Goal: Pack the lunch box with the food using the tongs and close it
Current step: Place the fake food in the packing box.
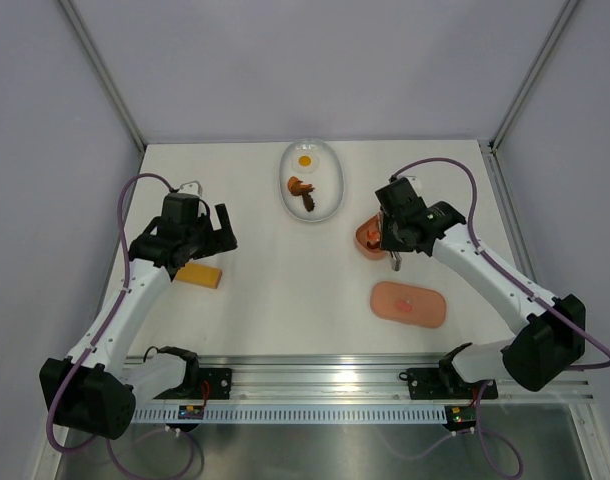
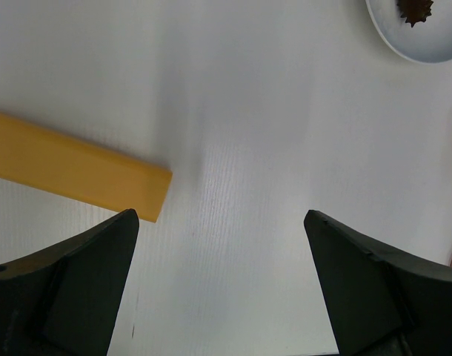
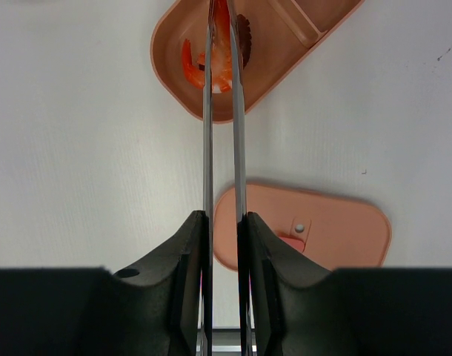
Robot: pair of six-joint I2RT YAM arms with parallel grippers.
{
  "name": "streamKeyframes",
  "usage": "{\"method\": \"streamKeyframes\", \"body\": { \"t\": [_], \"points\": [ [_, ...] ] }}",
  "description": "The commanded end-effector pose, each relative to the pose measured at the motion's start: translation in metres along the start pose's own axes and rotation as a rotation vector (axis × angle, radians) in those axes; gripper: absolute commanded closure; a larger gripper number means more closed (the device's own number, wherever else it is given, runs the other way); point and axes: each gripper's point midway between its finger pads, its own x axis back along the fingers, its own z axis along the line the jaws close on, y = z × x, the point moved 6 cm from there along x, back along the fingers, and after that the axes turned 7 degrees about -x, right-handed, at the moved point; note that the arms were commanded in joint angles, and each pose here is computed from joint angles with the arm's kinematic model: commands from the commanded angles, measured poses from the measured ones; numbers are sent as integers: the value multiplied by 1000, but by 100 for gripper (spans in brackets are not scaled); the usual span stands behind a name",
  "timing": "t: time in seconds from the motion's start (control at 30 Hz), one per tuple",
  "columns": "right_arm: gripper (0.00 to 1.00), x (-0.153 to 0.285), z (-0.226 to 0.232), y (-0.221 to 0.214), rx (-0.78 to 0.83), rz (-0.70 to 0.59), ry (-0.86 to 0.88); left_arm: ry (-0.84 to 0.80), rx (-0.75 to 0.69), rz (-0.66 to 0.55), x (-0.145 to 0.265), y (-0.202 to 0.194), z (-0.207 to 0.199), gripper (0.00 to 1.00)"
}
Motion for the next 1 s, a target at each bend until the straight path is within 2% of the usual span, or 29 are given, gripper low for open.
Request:
{"method": "streamKeyframes", "body": {
  "t": [0.0, 0.67, 0.77, 0.9, 0.97],
  "points": [
    [81, -3, 12, 11, -40, -48, 46, -25, 10, -30, 1, 4, -4, 1],
    [77, -21, 15, 10, -17, -28, 12, -21, 6, -20, -4, 3, -4, 1],
    [73, -21, 15, 10, -19, -26, 15, -23, 6, -19, -4, 2, -4, 1],
    [57, -22, 16, 10, -17, -23, 16, -21, 6, -20, -4, 3, -3, 1],
    [55, -20, 16, 11, -17, -29, 19, -21, 4, -18, -4, 2, -3, 1]
  ]
}}
